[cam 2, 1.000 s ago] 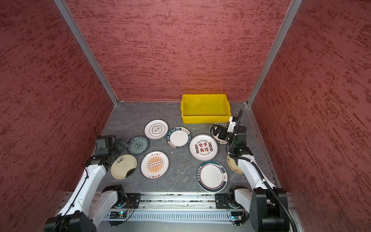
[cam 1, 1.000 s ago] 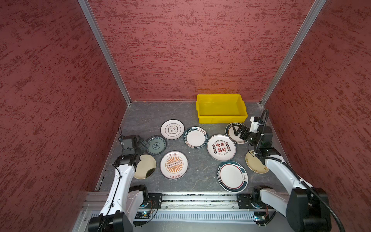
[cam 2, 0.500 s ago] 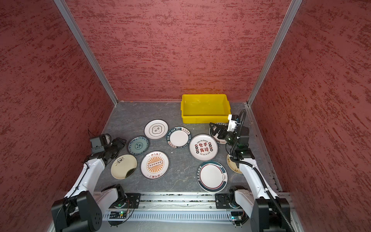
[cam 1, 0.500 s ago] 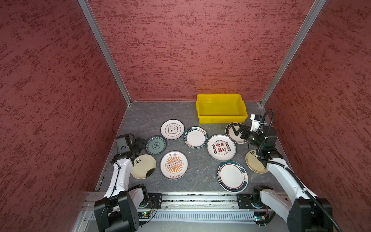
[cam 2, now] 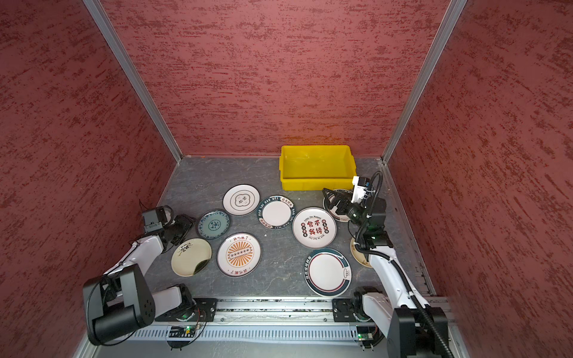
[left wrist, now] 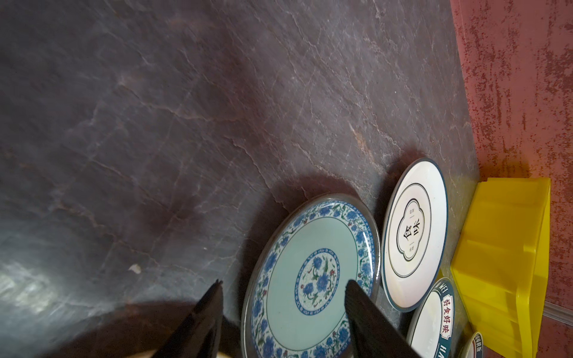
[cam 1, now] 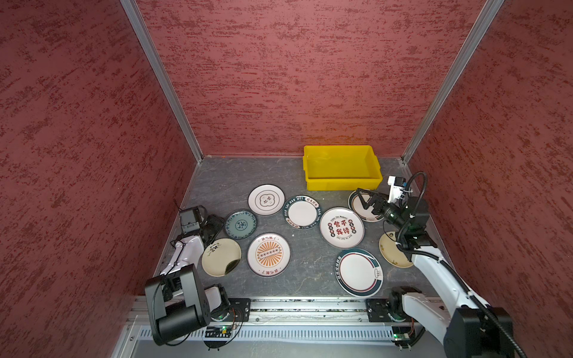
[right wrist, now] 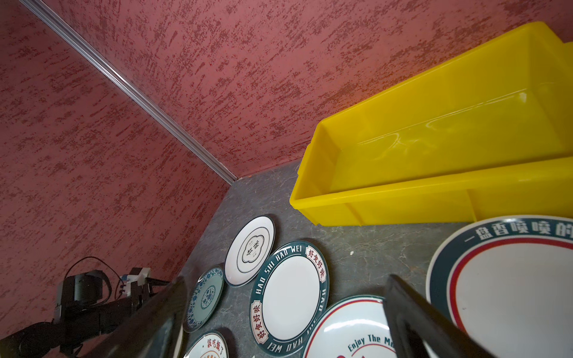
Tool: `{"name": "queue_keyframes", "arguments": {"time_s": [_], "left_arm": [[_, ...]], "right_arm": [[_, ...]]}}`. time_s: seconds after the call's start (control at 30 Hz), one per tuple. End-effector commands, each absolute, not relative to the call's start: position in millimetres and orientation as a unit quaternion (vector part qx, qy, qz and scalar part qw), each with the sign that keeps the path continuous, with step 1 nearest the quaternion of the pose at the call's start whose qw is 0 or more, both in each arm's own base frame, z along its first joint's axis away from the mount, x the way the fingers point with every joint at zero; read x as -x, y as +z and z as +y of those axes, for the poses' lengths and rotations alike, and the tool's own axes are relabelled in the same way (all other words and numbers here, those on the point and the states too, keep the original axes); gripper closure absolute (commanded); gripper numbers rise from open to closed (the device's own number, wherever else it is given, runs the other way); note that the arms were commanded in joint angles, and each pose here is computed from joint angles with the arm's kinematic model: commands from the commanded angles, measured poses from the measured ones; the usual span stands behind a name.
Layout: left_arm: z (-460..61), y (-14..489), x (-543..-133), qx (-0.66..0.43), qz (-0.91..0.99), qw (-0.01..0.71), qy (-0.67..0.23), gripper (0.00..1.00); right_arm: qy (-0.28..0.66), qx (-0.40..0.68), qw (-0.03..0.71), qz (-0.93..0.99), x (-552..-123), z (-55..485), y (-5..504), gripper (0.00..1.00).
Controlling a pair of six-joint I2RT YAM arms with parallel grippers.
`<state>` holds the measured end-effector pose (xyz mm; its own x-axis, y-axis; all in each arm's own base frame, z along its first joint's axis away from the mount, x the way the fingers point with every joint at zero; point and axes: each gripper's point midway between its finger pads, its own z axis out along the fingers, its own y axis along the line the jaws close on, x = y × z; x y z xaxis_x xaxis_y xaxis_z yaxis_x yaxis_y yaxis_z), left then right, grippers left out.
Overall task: Place the plates into the plastic bin on the countertop
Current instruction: Pick up the plate from the middle-left of the table.
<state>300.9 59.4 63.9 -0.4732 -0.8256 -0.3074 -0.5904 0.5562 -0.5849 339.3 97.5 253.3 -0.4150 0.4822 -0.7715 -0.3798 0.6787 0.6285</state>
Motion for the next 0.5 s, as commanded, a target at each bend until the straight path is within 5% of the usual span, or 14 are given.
{"name": "queue_keyframes", "arguments": {"time_s": [0.0,0.47], "left_arm": [[58.7,61.4,-305.3,0.417,0.831,0.297,-0.217,0.37],[64.9,47.6,-310.1,0.415,0.833,0.293,-0.222,0.37]], "right_arm": [[0.414,-0.028,0.546,0.728,-338.5,101.6,260.6,0.01],[0.412,-0.039,0.544,0.73,-340.7,99.4,258.9,0.01]]}}
